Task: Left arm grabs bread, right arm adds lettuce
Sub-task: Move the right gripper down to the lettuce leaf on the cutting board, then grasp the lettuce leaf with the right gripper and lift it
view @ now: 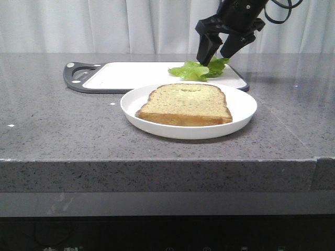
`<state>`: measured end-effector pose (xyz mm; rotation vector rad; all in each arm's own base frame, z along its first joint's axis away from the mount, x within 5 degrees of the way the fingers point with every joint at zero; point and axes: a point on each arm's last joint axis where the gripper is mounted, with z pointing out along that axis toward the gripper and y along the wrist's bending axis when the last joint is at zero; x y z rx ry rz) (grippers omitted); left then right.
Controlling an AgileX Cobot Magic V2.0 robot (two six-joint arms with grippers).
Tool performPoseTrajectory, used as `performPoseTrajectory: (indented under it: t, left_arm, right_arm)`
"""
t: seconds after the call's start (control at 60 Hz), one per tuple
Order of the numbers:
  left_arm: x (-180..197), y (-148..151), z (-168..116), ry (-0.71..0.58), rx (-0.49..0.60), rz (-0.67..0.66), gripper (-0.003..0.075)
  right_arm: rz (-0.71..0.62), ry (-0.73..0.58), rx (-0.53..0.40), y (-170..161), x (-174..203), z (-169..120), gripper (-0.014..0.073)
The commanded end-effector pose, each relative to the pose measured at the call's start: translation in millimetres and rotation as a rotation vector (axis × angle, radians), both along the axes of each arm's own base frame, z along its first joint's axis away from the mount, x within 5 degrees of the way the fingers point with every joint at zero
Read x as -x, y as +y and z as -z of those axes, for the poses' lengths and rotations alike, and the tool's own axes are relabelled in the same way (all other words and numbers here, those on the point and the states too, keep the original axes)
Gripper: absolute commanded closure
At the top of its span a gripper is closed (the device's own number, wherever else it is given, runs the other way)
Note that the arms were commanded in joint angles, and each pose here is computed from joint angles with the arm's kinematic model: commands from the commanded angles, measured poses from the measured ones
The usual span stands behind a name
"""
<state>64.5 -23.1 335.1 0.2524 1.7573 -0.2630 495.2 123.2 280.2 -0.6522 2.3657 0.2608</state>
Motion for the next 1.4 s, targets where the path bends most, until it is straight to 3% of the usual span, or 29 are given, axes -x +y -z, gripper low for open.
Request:
performPoseTrajectory:
  t: [0.0, 0.433, 0.517, 0.783, 0.933, 1.383]
  left_arm:
    - [-1, 1, -16, -0.100, 0.041, -0.011, 0.0741]
    - [-1, 1, -16, -0.100, 0.041, -0.011, 0.0741]
    - [-1, 1, -16, -0.100, 0.041, -0.011, 0.0741]
    - [-1, 1, -16, -0.100, 0.041, -0.011, 0.0741]
    - [-1, 1, -16, -0.100, 0.041, -0.011, 0.0741]
    - [-1, 1, -16, -0.100, 0.041, -0.011, 0.0741]
  right_arm:
    - [-0.017, -0.129, -0.015, -2, 8, -43, 0.0055]
    - [-0.031, -0.076, -0.001, 0, 2, -23, 0.0063]
    - [-0.032, -0.073, 0.000, 0, 3, -23, 0.0137]
    - [-0.036, -0.068, 0.001, 0, 4, -25, 0.0545]
    - [-0.035, -0.071, -0.005, -1, 5, -34, 0.0659]
    - [-0.094, -0.102, -0.069, 1, 30, -95, 0.0662]
